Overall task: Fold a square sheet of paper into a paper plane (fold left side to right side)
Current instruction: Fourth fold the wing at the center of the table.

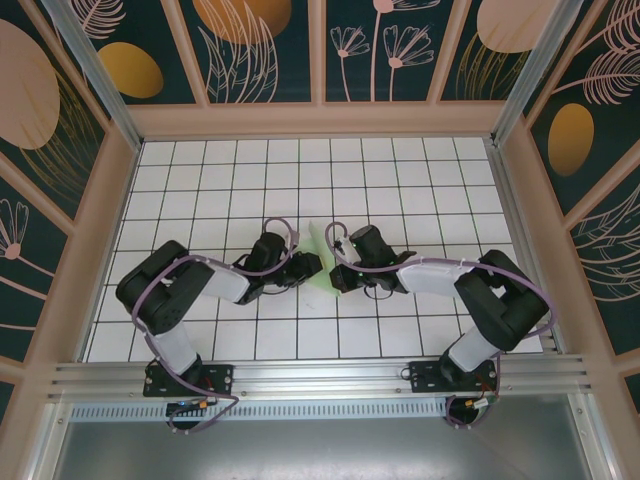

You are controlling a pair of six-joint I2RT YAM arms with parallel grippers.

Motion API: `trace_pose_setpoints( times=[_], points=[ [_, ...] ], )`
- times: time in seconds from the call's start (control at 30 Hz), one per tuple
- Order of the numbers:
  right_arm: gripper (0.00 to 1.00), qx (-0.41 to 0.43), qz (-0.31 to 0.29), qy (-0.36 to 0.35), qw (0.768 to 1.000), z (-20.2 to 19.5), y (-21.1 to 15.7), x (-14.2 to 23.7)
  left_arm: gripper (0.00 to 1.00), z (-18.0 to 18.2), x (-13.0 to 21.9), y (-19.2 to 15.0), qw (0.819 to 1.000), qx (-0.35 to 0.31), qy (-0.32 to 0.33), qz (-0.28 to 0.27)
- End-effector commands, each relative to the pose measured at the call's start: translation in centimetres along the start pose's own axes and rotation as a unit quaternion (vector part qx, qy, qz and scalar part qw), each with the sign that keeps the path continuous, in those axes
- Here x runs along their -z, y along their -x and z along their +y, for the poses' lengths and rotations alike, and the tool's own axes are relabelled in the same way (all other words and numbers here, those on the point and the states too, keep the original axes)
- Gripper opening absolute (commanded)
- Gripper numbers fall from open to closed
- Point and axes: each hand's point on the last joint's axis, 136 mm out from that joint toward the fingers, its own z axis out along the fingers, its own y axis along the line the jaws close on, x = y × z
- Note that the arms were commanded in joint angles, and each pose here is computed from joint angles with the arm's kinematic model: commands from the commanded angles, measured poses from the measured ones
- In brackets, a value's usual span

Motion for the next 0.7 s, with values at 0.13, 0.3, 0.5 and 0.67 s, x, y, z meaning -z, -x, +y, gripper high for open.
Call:
trace_pose_setpoints(
  times=[0.13, 0.3, 0.5, 0.67],
  points=[
    [0.13, 0.006, -0.003, -0.001, 1.0, 0.0, 0.8, -0.1, 0.32, 0.4, 2.1, 1.2, 0.999, -0.023, 0.037, -0.028],
    [0.13, 0.008, -0.003, 0.003, 1.0, 0.2, 0.8, -0.1, 0.29, 2.6, 1.7, 1.2, 0.997, -0.014, 0.066, -0.026],
    [0.14, 0.011, 0.002, 0.009, 1.0, 0.4, 0.8, -0.2, 0.25, 4.4, 0.7, 1.2, 0.996, -0.011, 0.091, -0.015],
    [0.14, 0.017, 0.009, 0.023, 1.0, 0.9, 0.8, -0.5, 0.24, 5.3, 0.1, 0.9, 0.995, -0.007, 0.099, -0.005]
  ],
)
